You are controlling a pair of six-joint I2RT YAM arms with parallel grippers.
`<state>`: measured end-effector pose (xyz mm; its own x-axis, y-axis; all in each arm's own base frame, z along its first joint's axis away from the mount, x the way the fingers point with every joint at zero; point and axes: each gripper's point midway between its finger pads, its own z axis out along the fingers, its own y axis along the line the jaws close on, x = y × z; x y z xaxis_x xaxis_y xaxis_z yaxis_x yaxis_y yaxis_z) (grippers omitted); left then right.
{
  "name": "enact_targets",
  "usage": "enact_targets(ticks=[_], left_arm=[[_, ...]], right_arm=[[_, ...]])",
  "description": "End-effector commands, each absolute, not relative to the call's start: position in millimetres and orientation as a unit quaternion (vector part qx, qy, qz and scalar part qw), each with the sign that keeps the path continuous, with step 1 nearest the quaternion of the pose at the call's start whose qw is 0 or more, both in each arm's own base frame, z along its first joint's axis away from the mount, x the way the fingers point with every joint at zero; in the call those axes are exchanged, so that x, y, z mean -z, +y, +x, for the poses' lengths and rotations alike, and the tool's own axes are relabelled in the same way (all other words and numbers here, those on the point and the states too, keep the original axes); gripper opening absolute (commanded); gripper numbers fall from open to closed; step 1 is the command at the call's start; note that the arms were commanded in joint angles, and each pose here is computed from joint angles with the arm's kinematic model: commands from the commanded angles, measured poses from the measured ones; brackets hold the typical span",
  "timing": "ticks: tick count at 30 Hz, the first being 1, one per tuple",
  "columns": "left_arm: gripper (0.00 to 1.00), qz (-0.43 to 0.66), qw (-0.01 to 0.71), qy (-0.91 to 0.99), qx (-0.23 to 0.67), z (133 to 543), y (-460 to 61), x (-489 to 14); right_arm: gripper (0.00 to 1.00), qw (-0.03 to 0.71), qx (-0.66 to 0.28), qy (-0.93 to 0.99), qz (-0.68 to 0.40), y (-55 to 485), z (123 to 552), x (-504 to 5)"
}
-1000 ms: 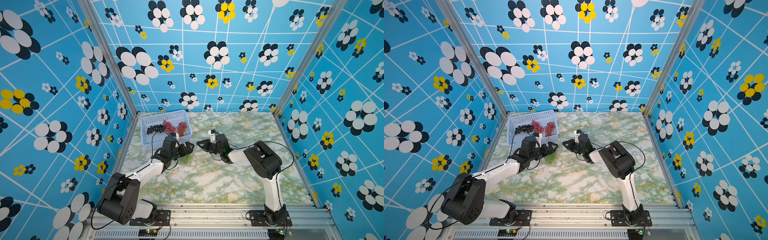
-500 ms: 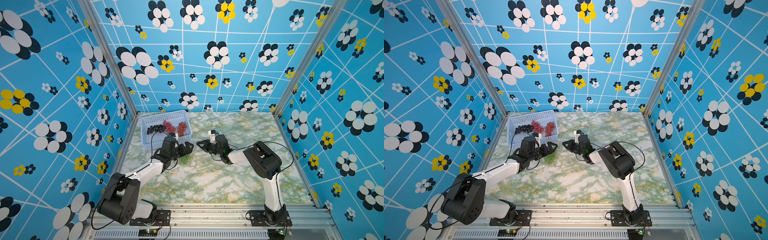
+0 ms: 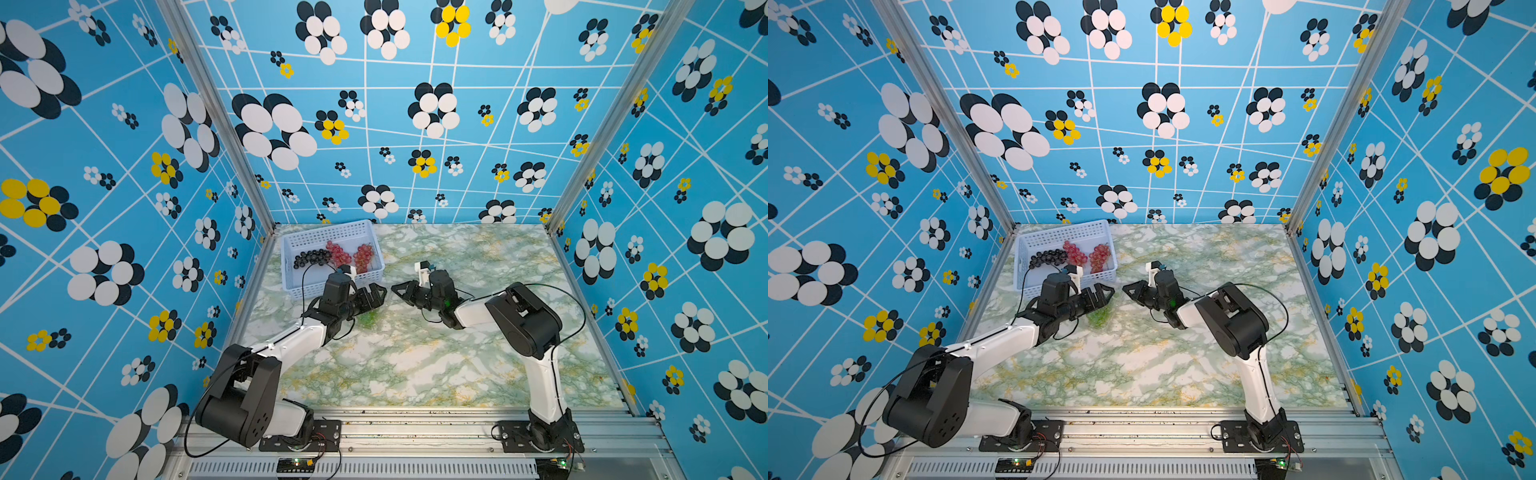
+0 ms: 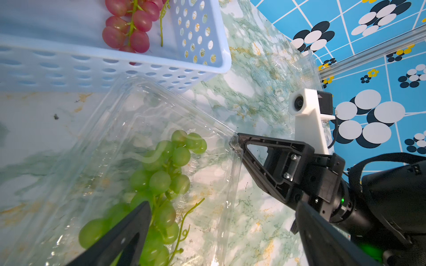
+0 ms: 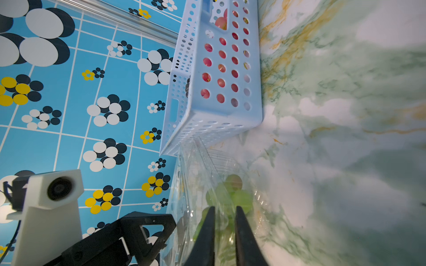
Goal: Pack grapes into containers
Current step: Close the packing box at the center of the board.
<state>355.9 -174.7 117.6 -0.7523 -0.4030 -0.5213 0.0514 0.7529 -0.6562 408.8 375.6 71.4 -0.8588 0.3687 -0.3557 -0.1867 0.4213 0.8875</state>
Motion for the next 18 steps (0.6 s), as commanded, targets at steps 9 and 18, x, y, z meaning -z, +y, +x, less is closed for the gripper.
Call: enact_targets(ticks=[9, 18], left_arm=[[1.0, -0.112, 0.304, 0.891, 0.319, 347, -164, -90], [1.0, -0.115, 0.305, 0.89, 0.319, 346, -160, -90]], right_arm=[[0.12, 0.205, -0.486, 0.848, 0.056, 382, 381, -12], [0.14, 0.21, -0.478, 0.852, 0.048, 385, 376, -10]])
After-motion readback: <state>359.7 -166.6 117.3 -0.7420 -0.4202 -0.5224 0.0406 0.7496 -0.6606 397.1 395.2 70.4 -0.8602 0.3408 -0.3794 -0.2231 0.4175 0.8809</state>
